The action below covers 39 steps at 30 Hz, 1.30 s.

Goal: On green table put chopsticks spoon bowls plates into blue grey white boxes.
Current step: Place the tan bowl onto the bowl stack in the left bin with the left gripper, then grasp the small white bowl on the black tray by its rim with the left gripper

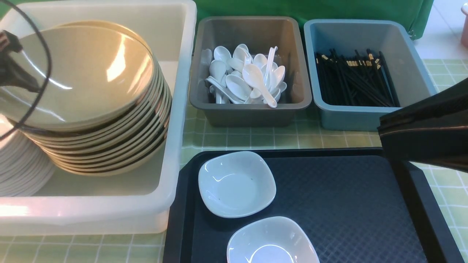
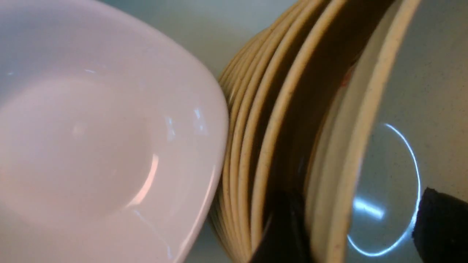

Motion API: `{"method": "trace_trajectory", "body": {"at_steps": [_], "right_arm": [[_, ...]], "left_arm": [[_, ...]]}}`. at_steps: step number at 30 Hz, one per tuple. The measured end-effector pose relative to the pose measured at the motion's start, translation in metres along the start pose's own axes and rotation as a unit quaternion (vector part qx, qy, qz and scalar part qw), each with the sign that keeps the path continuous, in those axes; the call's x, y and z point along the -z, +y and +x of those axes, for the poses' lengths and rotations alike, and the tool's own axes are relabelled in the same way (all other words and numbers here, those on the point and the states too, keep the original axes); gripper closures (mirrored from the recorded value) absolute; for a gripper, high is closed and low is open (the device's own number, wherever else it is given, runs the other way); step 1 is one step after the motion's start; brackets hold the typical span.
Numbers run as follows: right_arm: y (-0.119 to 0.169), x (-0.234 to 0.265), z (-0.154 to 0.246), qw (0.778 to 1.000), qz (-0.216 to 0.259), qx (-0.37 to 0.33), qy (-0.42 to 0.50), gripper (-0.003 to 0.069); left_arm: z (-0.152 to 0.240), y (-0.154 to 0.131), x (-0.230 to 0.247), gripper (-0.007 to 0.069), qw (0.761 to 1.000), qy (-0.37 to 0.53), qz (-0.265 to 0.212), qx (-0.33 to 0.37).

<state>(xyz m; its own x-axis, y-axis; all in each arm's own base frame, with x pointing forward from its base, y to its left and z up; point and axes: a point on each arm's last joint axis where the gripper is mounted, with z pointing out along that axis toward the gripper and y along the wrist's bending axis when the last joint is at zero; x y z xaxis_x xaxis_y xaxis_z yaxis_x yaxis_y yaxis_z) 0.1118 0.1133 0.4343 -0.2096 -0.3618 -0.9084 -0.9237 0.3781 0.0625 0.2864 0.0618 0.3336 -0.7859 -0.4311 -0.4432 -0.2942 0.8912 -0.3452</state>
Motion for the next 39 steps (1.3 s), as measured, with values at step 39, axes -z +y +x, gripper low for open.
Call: {"method": "trace_trajectory", "body": {"at_steps": [39], "right_arm": [[0.026,0.024,0.001,0.999,-0.021,0.032,-0.006,0.0559]], "left_arm": [[0.216,-0.243,-0.062,0.0052,0.716,0.270,0.170,-0.621]]}}
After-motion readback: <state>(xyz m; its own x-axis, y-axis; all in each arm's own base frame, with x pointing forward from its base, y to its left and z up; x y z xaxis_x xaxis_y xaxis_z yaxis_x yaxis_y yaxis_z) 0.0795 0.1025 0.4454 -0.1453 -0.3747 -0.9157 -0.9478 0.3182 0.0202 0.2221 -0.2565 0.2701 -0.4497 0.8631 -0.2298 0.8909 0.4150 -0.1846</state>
